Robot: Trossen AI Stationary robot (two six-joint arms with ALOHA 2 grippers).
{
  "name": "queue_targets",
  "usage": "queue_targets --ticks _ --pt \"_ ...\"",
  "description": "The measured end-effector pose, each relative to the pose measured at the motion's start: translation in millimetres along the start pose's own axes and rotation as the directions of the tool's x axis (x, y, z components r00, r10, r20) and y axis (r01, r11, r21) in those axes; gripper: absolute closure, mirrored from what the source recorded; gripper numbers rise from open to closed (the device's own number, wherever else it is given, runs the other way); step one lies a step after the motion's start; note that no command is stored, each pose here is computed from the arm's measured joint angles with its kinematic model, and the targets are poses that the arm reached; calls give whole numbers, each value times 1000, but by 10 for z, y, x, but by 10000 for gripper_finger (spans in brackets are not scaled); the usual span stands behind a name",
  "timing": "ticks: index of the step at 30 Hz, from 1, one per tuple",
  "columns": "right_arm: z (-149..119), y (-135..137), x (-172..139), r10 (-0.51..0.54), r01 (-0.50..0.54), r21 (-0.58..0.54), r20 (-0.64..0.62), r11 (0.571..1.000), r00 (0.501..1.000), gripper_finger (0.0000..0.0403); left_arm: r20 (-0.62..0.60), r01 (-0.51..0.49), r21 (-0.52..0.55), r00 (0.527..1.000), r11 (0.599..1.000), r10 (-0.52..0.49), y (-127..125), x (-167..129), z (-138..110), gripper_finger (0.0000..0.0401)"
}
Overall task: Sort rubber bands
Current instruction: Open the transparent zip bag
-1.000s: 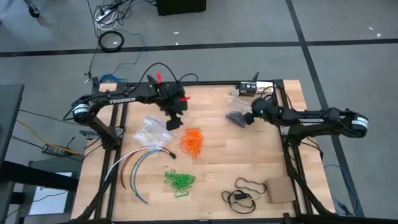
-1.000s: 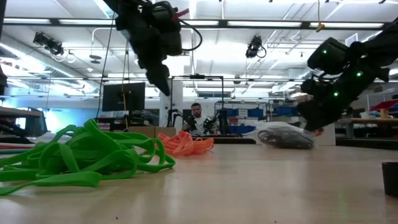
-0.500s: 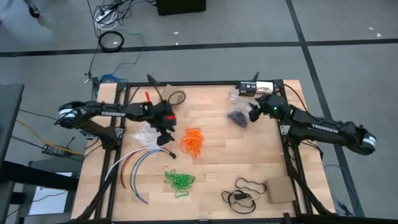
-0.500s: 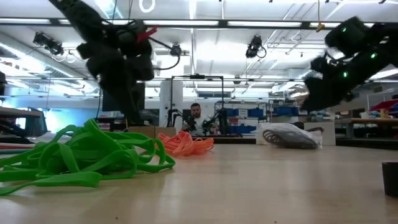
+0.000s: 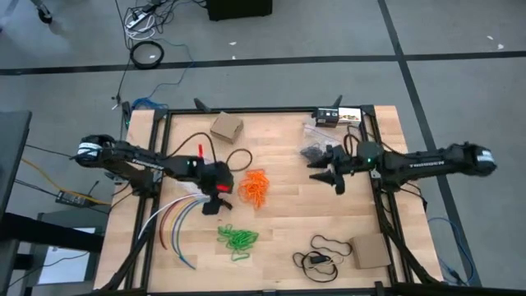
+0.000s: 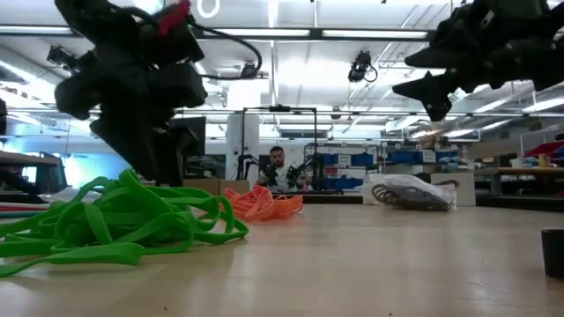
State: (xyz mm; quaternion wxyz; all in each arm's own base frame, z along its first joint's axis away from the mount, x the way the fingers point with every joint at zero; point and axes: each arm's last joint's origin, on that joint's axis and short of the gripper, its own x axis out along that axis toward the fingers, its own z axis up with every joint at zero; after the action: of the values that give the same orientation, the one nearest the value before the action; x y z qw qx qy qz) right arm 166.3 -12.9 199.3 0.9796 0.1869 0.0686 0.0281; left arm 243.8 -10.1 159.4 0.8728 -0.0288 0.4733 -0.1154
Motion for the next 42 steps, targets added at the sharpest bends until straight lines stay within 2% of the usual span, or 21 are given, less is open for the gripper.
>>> queue_targets --ticks 3,7,10,13,15,17,19,21,22,25,30,33,37,42 --pt "-60 98 94 22 -22 -6 -1 1000 1000 193 15 23 33 1000 999 -24 -143 28 25 160" --pt "-172 220 219 100 -101 -12 -38 995 994 203 56 70 50 996 996 -73 -330 55 69 168" --pt "-268 295 307 144 -146 -15 -64 989 987 208 76 49 55 996 997 -54 -426 67 84 172" --pt "-357 341 395 132 -134 -19 -56 991 990 211 37 -97 21 995 995 97 -430 75 30 177" --pt "-420 355 455 109 -110 -24 -44 994 993 211 -19 -236 2 972 972 236 -390 52 -38 182" --pt "-478 361 507 94 -95 -25 -34 995 995 211 -50 -381 -30 924 924 379 -347 -21 -88 190" --pt "-530 361 559 84 -84 -13 -19 996 996 211 -66 -513 -59 858 856 509 -312 -134 -131 198" --pt "-576 368 619 83 -83 -7 -18 997 996 213 -60 -601 -115 799 791 598 -280 -266 -157 207" --pt "-586 380 660 85 -85 -8 -17 996 996 215 -48 -617 -162 785 770 618 -259 -334 -165 210" --pt "-613 426 800 96 -97 -24 -35 995 995 219 -34 -593 -326 785 736 618 -148 -487 -261 214" --pt "-639 501 1047 123 -129 -97 -61 987 991 225 8 -443 -499 857 745 515 67 -496 -539 213" --pt "-655 525 1156 154 -163 -111 -80 980 985 227 12 -400 -520 880 755 474 149 -414 -697 213" --pt "-673 512 1229 157 -167 -109 -94 980 983 227 -49 -434 -508 877 744 478 219 -327 -823 213" --pt "-650 510 1223 158 -166 -110 -82 980 984 229 -89 -453 -449 880 770 466 253 -211 -864 216"
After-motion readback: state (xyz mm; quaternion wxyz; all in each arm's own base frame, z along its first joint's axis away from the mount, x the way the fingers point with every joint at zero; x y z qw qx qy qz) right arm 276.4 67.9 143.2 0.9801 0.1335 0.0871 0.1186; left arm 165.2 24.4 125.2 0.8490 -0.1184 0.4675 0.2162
